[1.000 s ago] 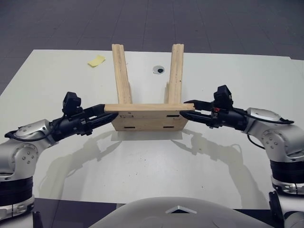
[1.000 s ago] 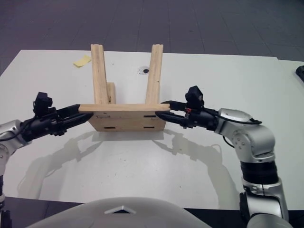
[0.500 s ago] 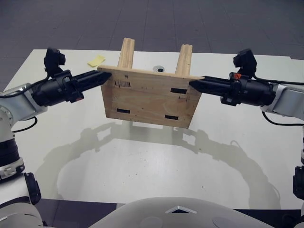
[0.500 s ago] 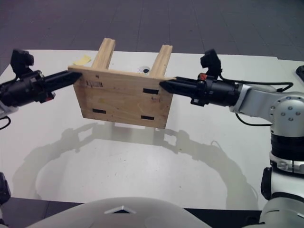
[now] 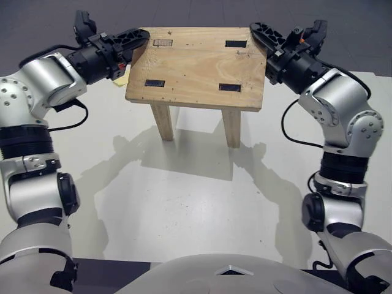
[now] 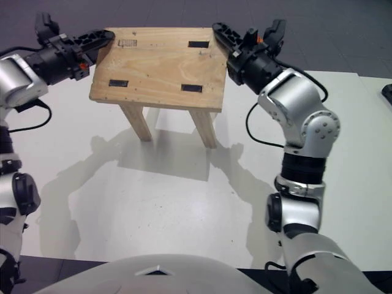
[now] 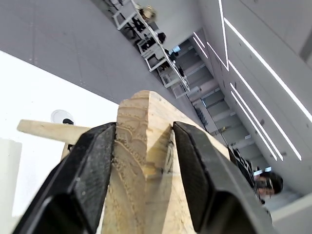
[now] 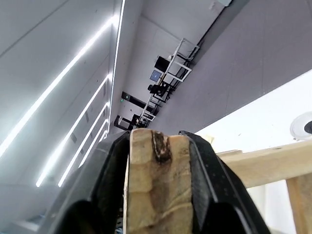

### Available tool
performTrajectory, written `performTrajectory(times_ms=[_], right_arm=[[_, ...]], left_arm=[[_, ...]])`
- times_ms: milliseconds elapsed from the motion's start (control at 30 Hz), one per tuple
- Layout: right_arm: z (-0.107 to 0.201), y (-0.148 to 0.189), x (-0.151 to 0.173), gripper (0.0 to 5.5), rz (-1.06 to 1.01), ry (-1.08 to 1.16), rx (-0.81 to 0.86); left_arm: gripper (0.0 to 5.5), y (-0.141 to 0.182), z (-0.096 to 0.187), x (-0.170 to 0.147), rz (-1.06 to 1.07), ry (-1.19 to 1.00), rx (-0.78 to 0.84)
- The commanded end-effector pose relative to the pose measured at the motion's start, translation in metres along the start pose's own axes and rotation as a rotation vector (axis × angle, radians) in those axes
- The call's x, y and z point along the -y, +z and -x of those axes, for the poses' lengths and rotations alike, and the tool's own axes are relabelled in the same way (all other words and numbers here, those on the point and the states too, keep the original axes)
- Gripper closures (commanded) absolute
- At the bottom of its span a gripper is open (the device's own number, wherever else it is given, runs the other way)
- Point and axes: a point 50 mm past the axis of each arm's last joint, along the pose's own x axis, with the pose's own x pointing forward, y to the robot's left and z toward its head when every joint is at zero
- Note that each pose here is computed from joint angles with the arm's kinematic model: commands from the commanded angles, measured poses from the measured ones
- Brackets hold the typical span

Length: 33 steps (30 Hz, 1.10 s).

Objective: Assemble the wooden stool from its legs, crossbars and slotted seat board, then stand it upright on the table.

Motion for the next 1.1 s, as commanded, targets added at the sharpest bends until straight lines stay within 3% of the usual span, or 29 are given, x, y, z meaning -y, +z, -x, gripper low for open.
performTrajectory(times_ms=[33,100,367,400,700,867,1000,1100], right_arm=[[-0.049,-0.043,-0.042,4.11,-0.149,0.027,-0.18],[-0.057,-0.04,-0.031,4.13,-0.18,-0.068,-0.139],[-0.062,-0.029,0.01,4.14,-0.18,-0.26,-0.057],[-0.061,-0.027,0.016,3.77,-0.171,-0.267,-0.048],[-0.04,-0.01,0.058,2.34,0.044,-0.301,0.028],[-0.031,-0.002,0.054,1.6,0.273,-0.202,0.115],[-0.022,0.003,0.046,0.91,0.629,-0.147,0.198],[-0.018,0.009,0.033,0.47,0.774,-0.058,0.282]], left_arm=[[3.76,-0.048,-0.066,0.052,0.103,-0.188,-0.269],[3.83,-0.048,-0.072,0.042,0.14,-0.134,-0.247],[5.07,-0.044,-0.073,0.031,0.105,-0.131,-0.18],[5.21,-0.045,-0.073,0.032,0.089,-0.143,-0.183],[3.59,-0.052,-0.062,0.034,-0.091,-0.215,-0.139],[2.75,-0.039,-0.054,0.03,-0.296,-0.2,0.106],[2.02,-0.034,-0.045,0.032,-0.486,-0.203,0.336],[1.56,-0.021,-0.031,0.041,-0.522,-0.242,0.594]])
